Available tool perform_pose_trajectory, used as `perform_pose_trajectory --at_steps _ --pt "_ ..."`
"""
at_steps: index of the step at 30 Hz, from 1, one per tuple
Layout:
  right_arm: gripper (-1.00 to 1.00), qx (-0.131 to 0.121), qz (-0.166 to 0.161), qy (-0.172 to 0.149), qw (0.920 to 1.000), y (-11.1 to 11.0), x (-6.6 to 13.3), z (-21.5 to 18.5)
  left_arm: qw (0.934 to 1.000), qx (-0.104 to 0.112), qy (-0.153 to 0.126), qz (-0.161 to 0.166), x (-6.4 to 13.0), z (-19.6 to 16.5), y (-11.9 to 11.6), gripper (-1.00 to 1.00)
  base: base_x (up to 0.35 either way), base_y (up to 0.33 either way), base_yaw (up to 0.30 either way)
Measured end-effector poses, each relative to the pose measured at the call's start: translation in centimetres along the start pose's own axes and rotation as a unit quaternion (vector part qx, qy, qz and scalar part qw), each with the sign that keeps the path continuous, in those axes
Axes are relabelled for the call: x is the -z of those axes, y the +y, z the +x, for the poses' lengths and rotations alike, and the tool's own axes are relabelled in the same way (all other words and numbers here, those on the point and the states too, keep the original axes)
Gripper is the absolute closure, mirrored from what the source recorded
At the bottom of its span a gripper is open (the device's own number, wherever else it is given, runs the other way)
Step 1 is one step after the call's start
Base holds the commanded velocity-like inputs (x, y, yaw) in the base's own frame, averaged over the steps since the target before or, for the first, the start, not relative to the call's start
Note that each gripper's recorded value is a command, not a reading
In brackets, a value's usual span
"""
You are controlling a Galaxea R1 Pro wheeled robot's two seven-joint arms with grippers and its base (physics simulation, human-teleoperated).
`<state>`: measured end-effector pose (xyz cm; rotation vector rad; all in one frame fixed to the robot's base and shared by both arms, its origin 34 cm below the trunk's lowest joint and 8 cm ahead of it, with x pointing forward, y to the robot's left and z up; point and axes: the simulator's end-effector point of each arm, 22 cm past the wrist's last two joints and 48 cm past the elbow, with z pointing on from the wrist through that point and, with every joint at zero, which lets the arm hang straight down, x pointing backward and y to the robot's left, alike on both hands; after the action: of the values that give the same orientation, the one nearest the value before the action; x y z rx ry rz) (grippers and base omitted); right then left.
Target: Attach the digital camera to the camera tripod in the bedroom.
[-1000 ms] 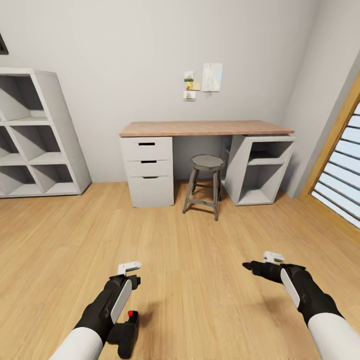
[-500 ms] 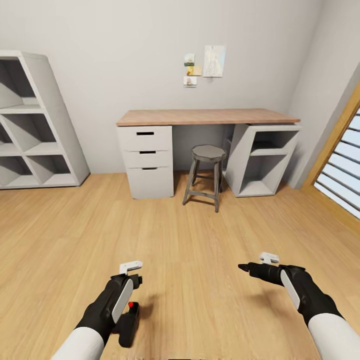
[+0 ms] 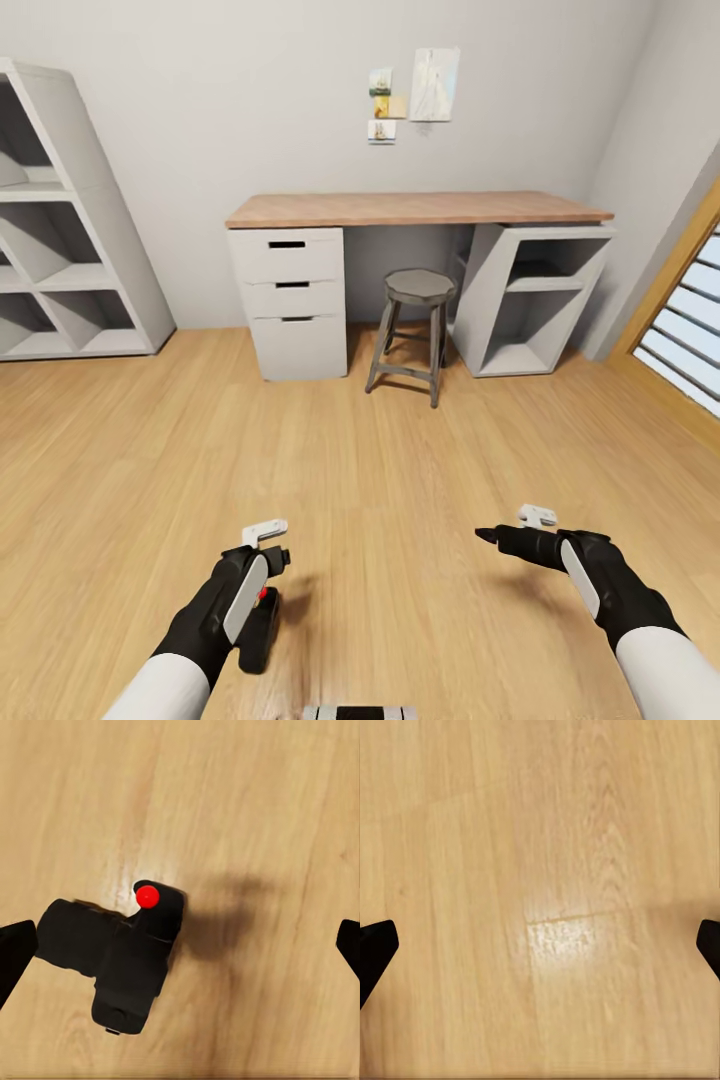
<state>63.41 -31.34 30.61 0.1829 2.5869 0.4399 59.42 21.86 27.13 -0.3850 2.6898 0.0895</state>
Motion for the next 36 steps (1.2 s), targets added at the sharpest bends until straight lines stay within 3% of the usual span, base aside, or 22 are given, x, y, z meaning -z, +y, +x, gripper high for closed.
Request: perform_pose_trajectory --at_steps 13,22,36 --pt "-1.0 -0.006 0.006 0.022 0.9997 -1.0 -2.0 2.3 0.9996 -0.006 0.026 -0.013 -2.1 2.4 0.7 -1.0 0.0 0.0 0.0" --pt "-1.0 -0.006 0.025 0.066 0.9975 -2.7 -3.7 6.3 0.9986 -0.013 0.047 -0.019 -3.6 4.4 1.1 -1.0 0.0 0.0 0.0" --pt "-1.0 -0.009 0.036 0.099 0.9944 -4.1 -5.4 9.4 0.9967 -0.018 0.075 -0.027 -5.5 7.0 1.6 -1.0 0.0 0.0 0.0"
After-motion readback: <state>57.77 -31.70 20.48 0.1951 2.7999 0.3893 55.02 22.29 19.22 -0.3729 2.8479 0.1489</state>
